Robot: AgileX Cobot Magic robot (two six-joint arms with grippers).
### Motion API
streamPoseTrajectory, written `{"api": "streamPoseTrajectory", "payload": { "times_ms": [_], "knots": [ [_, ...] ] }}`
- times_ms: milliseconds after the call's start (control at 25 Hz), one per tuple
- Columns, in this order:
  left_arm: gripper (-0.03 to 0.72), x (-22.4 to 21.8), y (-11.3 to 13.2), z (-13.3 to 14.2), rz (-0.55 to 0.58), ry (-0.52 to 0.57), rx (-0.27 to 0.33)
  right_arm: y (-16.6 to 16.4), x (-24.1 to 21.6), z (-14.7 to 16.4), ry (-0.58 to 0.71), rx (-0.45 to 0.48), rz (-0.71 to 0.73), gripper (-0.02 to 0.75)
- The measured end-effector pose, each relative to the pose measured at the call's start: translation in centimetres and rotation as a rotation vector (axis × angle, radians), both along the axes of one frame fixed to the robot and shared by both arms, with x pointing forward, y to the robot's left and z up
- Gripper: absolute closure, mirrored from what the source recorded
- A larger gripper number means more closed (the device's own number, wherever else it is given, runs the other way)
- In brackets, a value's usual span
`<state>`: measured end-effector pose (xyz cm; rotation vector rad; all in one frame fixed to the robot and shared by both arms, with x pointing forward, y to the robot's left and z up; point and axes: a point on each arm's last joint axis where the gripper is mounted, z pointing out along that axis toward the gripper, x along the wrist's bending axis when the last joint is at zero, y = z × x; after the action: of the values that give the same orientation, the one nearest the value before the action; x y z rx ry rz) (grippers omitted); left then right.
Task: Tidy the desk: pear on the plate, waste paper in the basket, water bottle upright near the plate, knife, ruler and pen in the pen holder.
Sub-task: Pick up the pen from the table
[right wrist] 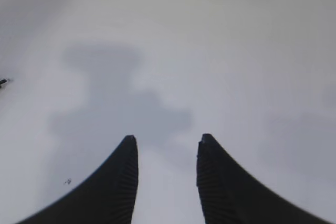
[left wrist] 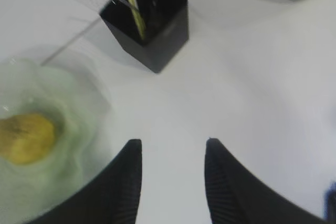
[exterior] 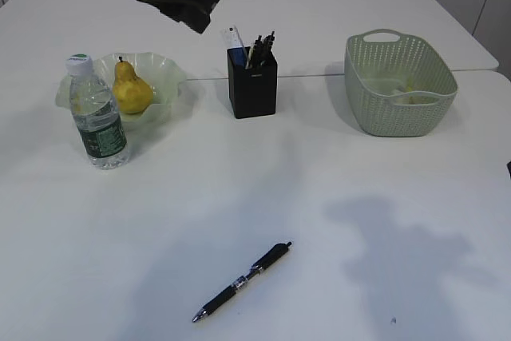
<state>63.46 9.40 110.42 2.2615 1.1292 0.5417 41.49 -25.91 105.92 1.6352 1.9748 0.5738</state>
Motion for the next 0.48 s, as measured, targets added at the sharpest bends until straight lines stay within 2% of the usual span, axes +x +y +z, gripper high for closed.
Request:
{"api": "streamPoseTrajectory", "payload": {
  "times_ms": [160, 280, 480],
  "knots": [
    [0.411, -1.9, -0.4, -0.5, -0.054, 0.181, 0.023, 0.1, 0.0, 0.0, 0.003, 0.008, -0.002, 0.423],
    [0.410, -3.3, -1.2, -0.9, -0.102, 0.273, 0.065, 0.1, 0.0, 0.0, 0.003, 0.010, -0.002, 0.423],
    [0.369, -5.2, -3.3, -1.1, -0.183, 0.318, 0.103, 0.1, -0.1, 0.0, 0.008, 0.024, -0.005, 0.423]
  ]
}}
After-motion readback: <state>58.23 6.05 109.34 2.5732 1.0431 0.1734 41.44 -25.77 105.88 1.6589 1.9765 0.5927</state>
